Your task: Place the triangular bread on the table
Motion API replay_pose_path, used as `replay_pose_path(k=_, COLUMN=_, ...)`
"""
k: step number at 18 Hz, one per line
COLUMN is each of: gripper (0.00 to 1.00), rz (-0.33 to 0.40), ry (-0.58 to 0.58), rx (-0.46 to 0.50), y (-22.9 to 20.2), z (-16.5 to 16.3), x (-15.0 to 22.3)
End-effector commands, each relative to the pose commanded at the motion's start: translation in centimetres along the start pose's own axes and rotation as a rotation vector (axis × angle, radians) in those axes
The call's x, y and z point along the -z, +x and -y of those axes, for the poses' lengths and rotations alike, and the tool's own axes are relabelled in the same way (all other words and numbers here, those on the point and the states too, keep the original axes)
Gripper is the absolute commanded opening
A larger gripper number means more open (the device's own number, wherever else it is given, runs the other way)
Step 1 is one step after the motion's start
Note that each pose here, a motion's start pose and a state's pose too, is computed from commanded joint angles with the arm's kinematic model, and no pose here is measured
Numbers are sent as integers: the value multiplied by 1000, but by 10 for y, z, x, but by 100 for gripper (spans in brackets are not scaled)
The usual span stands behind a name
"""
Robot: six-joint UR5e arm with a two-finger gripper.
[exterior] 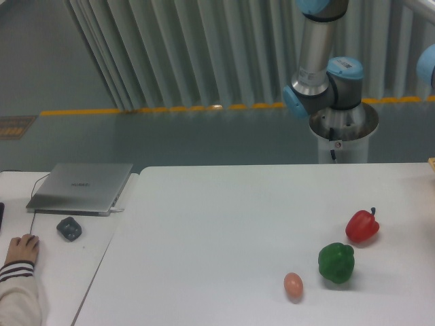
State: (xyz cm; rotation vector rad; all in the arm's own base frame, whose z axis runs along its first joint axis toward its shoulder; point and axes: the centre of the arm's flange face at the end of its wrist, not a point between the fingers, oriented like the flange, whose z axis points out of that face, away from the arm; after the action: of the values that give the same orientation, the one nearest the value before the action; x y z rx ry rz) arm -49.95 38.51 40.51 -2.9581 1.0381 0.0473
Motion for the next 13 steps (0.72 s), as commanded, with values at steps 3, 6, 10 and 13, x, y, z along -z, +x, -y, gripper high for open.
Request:
replay_pose_path(k=3, gripper=100, rz=0, ry=0, rx=2, y=0, z=-1, x=1)
replay_pose_path(k=6, gripper=100, rz=-3, ry=-1, rx=-3, y=4, z=1, x=0)
replay_pose_path(k=10, gripper=100, rz=-19, ry=-14, rx=38, y=12, z=-25, x=-36)
replay_pose_path(k=13, gripper=100, rz=19, ry=-60, rx=-14, y=15, z=-59, x=-35)
